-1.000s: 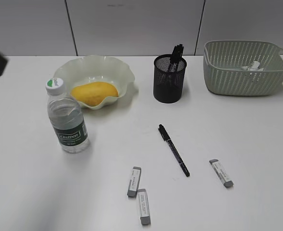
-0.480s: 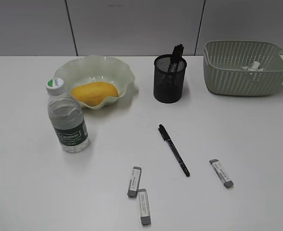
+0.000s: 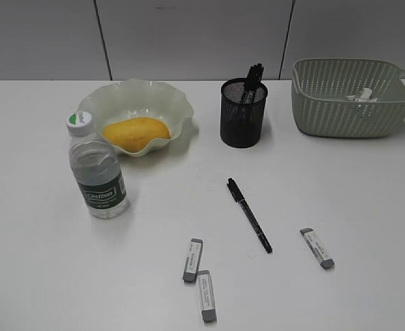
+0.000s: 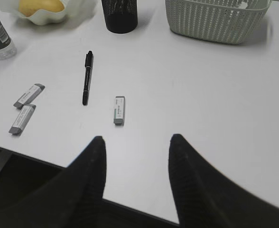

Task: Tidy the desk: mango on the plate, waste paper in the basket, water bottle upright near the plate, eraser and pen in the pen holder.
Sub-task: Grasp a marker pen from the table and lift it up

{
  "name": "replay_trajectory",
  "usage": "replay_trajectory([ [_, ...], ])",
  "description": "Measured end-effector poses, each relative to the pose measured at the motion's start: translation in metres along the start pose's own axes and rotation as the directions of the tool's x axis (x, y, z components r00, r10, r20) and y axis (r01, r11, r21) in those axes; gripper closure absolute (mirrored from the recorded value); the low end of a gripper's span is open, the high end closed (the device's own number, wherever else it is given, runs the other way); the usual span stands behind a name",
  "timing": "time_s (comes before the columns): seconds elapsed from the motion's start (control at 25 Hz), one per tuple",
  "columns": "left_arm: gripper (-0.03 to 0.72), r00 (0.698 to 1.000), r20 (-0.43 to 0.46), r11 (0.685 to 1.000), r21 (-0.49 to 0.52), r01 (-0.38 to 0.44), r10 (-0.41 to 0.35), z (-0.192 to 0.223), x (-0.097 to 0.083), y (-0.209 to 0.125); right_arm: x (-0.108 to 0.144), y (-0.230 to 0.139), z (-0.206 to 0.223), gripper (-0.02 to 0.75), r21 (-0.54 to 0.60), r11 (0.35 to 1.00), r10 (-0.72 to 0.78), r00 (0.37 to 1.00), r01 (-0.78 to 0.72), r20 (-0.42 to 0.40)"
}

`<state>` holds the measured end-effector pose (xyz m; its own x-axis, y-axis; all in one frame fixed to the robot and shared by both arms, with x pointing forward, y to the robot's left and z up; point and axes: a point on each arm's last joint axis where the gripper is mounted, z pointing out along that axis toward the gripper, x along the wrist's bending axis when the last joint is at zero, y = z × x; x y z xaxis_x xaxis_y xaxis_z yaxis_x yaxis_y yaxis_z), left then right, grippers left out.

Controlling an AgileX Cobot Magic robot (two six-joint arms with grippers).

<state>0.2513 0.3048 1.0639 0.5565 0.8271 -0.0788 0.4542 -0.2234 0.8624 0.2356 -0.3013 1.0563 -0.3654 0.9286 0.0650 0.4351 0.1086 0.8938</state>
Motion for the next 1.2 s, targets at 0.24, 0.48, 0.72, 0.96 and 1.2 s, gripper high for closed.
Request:
replay_trajectory([
  [0.24, 0.122, 0.980, -0.165, 0.994, -0.047, 0.102, -0.109, -0.005, 0.001, -0.003, 0.005, 0.029, 0.023, 0.385, 0.064, 0.998, 0.021, 0.999, -0.019, -0.024],
  [0.48, 0.133, 0.897, -0.365, 0.964, -0.180, 0.195, -0.249, -0.018, -0.003, -0.011, 0.010, 0.076, 0.130, 0.385, 0.335, 0.942, -0.024, 1.000, 0.023, 0.000],
  [0.72, 0.137, 0.846, -0.439, 0.950, -0.207, 0.232, -0.302, -0.019, -0.005, -0.012, 0.023, 0.092, 0.272, 0.372, 0.584, 0.811, -0.002, 1.000, 0.019, -0.030],
  [0.96, 0.137, 0.844, -0.442, 0.950, -0.208, 0.233, -0.304, -0.019, -0.005, -0.012, 0.061, 0.063, 0.371, 0.314, 0.726, 0.679, -0.040, 0.993, 0.108, -0.110],
  [1.2, 0.137, 0.844, -0.442, 0.950, -0.208, 0.233, -0.304, -0.019, -0.005, -0.012, 0.077, 0.037, 0.425, 0.312, 0.786, 0.606, -0.041, 0.992, 0.119, -0.118],
])
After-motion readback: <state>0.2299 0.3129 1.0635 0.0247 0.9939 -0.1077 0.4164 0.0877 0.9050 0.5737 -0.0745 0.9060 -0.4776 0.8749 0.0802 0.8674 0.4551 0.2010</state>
